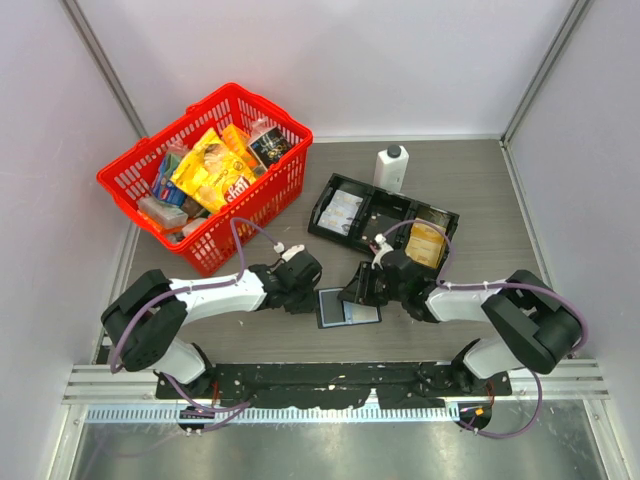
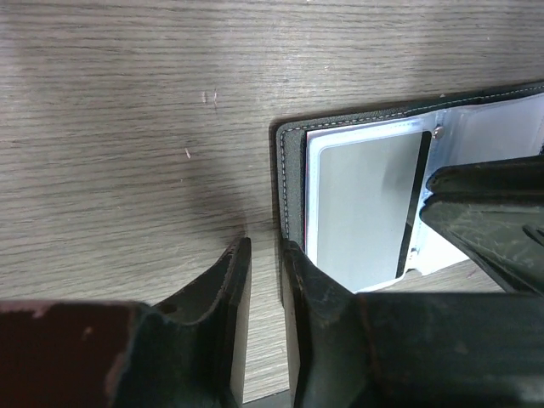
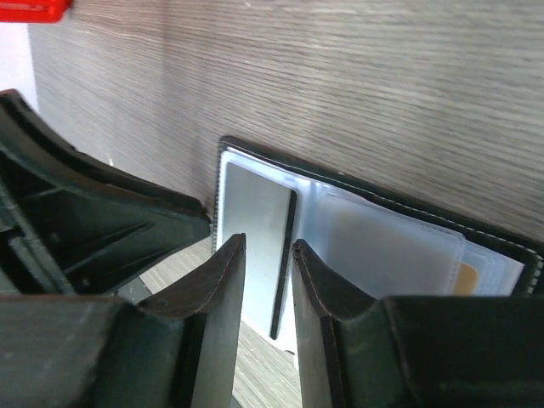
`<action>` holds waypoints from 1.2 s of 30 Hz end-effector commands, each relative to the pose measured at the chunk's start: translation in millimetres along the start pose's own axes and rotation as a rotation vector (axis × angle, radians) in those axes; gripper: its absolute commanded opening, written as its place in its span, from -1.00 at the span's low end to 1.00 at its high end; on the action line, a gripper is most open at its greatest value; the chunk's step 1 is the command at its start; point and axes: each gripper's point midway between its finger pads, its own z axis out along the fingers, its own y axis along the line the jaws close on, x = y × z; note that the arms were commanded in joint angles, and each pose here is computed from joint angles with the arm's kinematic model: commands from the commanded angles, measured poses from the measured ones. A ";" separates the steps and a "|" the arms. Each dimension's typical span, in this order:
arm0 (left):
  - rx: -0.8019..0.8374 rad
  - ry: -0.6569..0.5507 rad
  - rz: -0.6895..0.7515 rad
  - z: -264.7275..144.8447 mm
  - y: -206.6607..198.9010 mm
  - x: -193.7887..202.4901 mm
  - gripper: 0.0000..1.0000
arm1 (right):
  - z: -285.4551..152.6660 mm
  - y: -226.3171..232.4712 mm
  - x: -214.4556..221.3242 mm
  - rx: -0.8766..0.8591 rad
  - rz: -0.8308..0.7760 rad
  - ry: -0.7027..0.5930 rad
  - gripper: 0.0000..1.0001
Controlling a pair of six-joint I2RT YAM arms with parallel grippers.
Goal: Take the credit cards out of the card holder
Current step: Remove the credit card from the card holder.
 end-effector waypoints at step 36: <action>0.002 0.024 0.031 22.5 -16.8 -3.0 -0.61 | -11.5 -21.1 2.3 -0.033 0.076 0.000 -0.35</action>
